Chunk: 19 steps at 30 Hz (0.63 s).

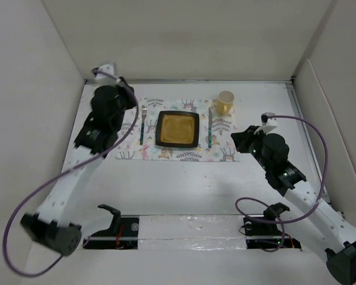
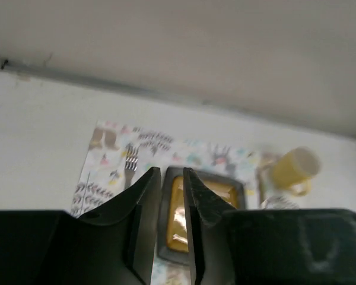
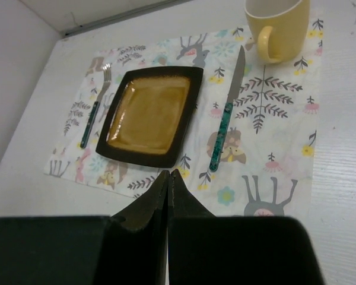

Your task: Set the dinner table for one person

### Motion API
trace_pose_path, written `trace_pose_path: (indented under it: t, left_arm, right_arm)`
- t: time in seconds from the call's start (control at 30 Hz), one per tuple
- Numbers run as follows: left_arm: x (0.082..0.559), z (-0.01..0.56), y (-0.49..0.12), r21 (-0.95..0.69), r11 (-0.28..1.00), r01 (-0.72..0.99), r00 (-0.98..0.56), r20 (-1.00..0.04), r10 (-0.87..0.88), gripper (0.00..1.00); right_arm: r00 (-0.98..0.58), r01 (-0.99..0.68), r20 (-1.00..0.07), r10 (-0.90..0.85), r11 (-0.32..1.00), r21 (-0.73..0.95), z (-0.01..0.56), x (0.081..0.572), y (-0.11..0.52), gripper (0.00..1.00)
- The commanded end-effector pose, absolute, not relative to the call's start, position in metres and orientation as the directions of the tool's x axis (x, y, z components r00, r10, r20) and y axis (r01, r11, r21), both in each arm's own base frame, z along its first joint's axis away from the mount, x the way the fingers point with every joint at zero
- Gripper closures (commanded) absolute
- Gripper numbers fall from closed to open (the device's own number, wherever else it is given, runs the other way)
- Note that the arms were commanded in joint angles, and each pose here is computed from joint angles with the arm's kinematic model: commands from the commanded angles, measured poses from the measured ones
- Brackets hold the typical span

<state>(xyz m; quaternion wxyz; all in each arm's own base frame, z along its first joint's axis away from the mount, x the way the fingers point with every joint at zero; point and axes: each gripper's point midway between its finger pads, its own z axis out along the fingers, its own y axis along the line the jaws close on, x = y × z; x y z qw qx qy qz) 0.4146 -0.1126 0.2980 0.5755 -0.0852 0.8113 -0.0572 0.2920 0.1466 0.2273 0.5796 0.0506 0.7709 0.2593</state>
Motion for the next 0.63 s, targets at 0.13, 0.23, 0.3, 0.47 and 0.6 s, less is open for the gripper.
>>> trace_pose_path:
  t: [0.13, 0.23, 0.3, 0.47, 0.6]
  left_arm:
    - [0.3, 0.363, -0.074, -0.413, 0.911, -0.012, -0.093, -0.906, -0.412, 0.55]
    - [0.268, 0.351, -0.057, -0.451, 0.892, -0.028, -0.053, -0.891, -0.452, 0.34]
    - [0.248, 0.344, -0.047, -0.488, 0.873, -0.029, -0.013, -0.873, -0.488, 0.28]
    - [0.216, 0.341, -0.036, -0.529, 0.849, 0.01, 0.037, -0.848, -0.528, 0.24]
    - [0.21, 0.342, -0.034, -0.522, 0.853, 0.022, 0.051, -0.851, -0.522, 0.2]
  right_arm:
    - [-0.192, -0.3, -0.877, 0.441, 0.824, 0.481, 0.316, 0.266, 0.141, 0.61]
    - [-0.108, -0.235, -0.878, 0.466, 0.846, 0.478, 0.346, 0.256, 0.114, 0.41]
    - [-0.039, -0.187, -0.88, 0.474, 0.861, 0.472, 0.365, 0.25, 0.095, 0.34]
    - [0.043, -0.059, -0.887, 0.459, 0.888, 0.457, 0.377, 0.237, 0.057, 0.32]
    - [0.023, -0.014, -0.887, 0.462, 0.887, 0.461, 0.363, 0.242, 0.055, 0.33]
